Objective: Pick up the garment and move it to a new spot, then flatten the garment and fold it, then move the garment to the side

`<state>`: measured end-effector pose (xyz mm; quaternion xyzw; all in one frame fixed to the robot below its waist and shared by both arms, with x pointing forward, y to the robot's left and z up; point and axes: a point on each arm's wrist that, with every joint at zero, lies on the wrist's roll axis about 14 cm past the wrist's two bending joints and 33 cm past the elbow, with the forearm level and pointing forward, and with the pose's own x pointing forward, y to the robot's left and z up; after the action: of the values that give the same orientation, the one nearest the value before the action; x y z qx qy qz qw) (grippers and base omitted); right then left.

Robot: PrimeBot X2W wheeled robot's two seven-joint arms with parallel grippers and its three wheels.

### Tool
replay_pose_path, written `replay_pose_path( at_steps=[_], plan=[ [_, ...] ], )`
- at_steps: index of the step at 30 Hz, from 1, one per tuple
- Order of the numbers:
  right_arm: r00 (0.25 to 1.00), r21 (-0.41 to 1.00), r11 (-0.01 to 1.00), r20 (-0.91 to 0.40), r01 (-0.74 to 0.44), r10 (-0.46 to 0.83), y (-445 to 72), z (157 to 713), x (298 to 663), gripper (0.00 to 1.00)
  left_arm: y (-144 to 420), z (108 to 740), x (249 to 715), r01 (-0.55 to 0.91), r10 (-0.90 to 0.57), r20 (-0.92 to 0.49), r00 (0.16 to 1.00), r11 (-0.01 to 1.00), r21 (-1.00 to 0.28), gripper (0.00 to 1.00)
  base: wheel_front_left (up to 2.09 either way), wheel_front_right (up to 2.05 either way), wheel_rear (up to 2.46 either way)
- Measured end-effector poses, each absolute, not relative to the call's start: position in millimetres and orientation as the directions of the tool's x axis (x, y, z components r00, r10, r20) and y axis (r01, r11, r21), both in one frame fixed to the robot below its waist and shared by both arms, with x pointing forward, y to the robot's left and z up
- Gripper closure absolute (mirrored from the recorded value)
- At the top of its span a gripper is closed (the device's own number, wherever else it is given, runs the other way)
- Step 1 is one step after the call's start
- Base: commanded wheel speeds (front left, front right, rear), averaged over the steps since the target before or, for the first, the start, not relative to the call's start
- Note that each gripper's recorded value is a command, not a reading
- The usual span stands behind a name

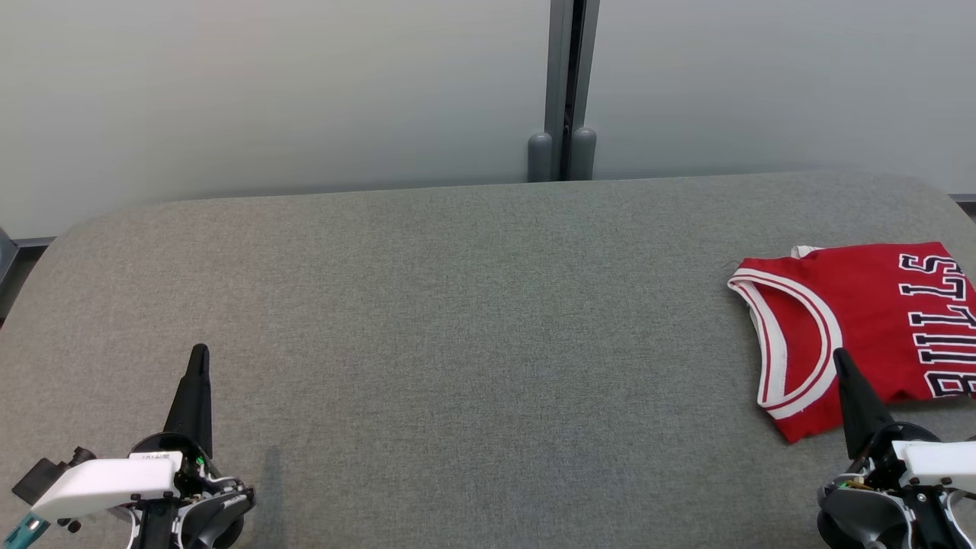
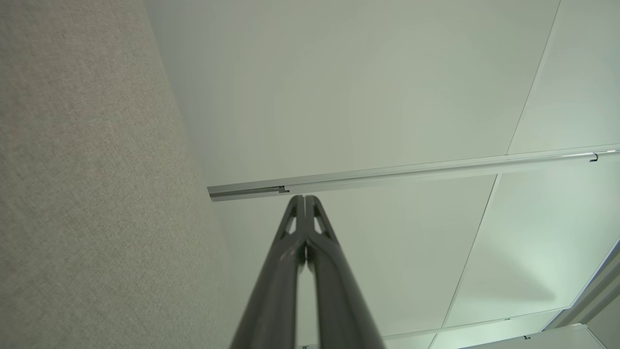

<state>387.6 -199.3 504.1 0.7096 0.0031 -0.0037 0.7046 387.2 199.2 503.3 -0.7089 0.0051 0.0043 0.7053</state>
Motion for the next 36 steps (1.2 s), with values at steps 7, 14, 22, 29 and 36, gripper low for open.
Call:
replay_pose_path(
  at_steps=[7, 14, 22, 29, 36],
  plan=[
    [1.0, 1.0, -0.007, -0.01, 0.01, 0.0, -199.2, 504.1, 387.6, 1.0, 199.2, 503.3, 387.2, -0.013, -0.001, -0.013, 1.0, -0.005, -1.0, 1.0, 0.0, 0.0, 0.0],
    [1.0, 1.0, -0.007, -0.009, 0.009, -0.001, -199.3, 504.1, 387.6, 1.0, 199.2, 503.3, 387.2, -0.013, -0.001, -0.013, 1.0, -0.005, -1.0, 1.0, 0.0, 0.0, 0.0],
    [1.0, 1.0, -0.007, -0.009, 0.009, -0.001, -199.4, 504.1, 387.6, 1.0, 199.2, 503.3, 387.2, -0.013, -0.001, -0.013, 1.0, -0.005, -1.0, 1.0, 0.0, 0.0, 0.0],
    [1.0, 1.0, -0.007, -0.01, 0.01, 0.0, -199.2, 504.1, 387.6, 1.0, 199.2, 503.3, 387.2, -0.013, -0.001, -0.013, 1.0, -0.005, -1.0, 1.0, 0.0, 0.0, 0.0],
    [1.0, 1.0, -0.007, -0.009, 0.009, -0.001, -199.3, 504.1, 387.6, 1.0, 199.2, 503.3, 387.2, -0.013, -0.001, -0.013, 1.0, -0.005, -1.0, 1.0, 0.0, 0.0, 0.0]
  ],
)
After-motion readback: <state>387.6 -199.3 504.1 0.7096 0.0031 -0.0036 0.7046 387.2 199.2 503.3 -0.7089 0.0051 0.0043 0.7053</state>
